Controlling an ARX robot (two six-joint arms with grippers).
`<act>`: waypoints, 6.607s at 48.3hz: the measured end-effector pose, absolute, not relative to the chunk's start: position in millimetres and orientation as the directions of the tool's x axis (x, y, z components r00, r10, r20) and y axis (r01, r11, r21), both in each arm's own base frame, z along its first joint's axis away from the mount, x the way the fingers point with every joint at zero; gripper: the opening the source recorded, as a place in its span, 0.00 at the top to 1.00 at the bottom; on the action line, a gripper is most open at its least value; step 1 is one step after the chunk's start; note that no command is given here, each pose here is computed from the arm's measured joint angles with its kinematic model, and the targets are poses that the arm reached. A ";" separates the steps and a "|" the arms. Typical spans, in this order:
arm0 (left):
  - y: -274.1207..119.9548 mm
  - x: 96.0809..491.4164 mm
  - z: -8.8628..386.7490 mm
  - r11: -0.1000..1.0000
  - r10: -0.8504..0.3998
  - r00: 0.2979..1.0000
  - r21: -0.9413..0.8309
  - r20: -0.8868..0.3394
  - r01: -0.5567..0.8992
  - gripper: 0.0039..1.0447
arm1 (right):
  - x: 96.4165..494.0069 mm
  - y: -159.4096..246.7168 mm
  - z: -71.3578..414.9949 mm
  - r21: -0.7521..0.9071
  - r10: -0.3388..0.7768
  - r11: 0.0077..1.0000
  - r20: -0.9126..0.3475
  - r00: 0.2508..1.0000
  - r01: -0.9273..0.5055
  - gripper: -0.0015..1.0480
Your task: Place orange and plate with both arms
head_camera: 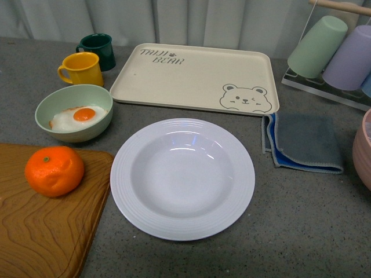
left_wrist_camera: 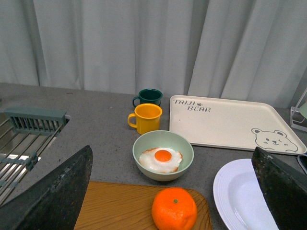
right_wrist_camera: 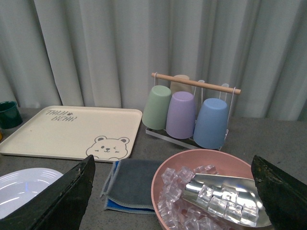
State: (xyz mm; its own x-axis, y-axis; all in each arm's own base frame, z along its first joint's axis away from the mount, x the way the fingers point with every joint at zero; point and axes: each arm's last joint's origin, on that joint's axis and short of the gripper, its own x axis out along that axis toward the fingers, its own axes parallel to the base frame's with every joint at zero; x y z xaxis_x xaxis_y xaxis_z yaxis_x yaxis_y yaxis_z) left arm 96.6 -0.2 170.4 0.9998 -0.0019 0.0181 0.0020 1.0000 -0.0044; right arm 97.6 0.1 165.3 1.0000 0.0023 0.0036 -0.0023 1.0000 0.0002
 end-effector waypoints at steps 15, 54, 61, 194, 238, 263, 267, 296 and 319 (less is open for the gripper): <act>-0.2 96.6 170.4 1.000 -0.002 1.000 -0.005 0.018 0.002 0.06 | 97.6 0.1 165.2 0.000 0.002 1.000 0.003 1.000 -0.002 0.09; 5.3 230.2 143.5 0.988 -0.003 0.780 -0.124 -0.626 -0.096 0.06 | 97.6 0.1 165.3 0.000 0.002 1.000 0.004 1.000 -0.002 0.09; 1.4 250.5 135.0 0.988 -0.028 0.723 -0.128 -0.690 -0.084 0.06 | 97.6 0.1 165.3 0.000 0.002 1.000 0.004 1.000 -0.002 0.09; -179.6 307.9 110.6 0.919 -0.322 0.512 -0.132 -0.796 0.372 0.47 | 97.6 0.1 165.3 0.000 0.002 1.000 0.004 1.000 -0.002 0.09; -181.3 330.1 94.4 0.938 -0.275 0.539 -0.098 -0.796 0.333 0.06 | 97.6 0.1 165.3 0.000 0.002 1.000 0.004 1.000 -0.002 0.09; -92.5 289.7 125.7 1.000 -0.016 0.991 -0.005 -0.131 0.016 0.43 | 97.6 0.1 165.2 0.000 0.002 1.000 0.003 1.000 -0.002 0.09; -79.2 276.4 141.9 1.000 -0.009 1.000 -0.024 -0.025 0.009 0.53 | 97.6 0.1 165.3 0.000 0.002 1.000 0.004 1.000 -0.002 0.09; -17.6 181.7 161.3 1.000 0.001 1.000 -0.006 -0.016 -0.001 0.97 | 97.6 0.1 165.2 0.000 0.003 1.000 0.003 1.000 -0.003 0.09; -0.3 143.2 166.4 1.000 0.000 1.000 -0.007 -0.001 0.000 0.97 | 97.6 0.1 165.2 0.000 0.002 1.000 0.003 1.000 -0.002 0.09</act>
State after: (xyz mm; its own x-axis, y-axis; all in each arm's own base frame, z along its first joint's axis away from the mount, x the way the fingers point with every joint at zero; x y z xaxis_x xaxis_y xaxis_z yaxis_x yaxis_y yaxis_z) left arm 143.2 -0.3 166.4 1.0000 0.0000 -0.0010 0.0000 1.0000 -0.0071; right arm 97.6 0.1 165.2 1.0000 0.0023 0.0032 -0.0023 1.0000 0.0002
